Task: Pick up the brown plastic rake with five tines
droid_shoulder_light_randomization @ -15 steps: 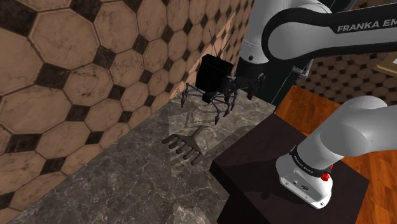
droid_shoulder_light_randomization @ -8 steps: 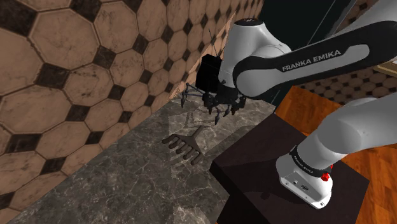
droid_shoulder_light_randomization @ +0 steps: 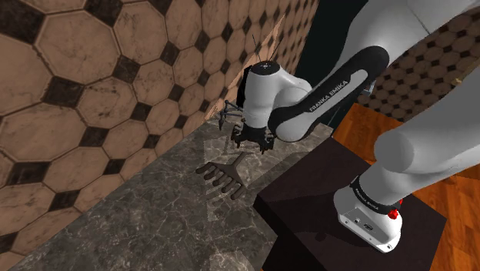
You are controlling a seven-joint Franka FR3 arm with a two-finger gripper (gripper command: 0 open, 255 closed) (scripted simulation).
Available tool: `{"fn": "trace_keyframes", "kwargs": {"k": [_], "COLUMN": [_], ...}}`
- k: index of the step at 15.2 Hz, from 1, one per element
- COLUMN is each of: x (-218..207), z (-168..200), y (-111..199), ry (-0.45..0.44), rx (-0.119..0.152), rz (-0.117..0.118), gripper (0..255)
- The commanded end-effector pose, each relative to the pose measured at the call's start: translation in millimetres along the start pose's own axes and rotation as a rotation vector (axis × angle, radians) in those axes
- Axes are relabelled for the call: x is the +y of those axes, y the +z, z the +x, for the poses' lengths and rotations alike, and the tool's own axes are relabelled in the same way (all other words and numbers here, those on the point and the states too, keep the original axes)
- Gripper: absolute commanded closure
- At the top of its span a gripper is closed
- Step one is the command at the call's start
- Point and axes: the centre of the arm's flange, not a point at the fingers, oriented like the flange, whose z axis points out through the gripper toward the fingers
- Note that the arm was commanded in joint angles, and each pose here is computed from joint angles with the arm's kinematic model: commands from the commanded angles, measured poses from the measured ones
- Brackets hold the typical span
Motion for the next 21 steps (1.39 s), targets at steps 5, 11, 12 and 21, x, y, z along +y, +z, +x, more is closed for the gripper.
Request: {"fn": "trace_keyframes", "kwargs": {"k": [5, 11, 12, 21], "x": [-35, -59, -60, -61], "z": [5, 16, 16, 14], "y": [70, 127, 132, 162], "ry": [0.211, 0.366, 0.366, 0.366], "rx": [0.049, 0.076, 0.076, 0.076], "rz": [0.0, -0.008, -0.008, -0.008], "gripper": [0, 0, 0, 255]}}
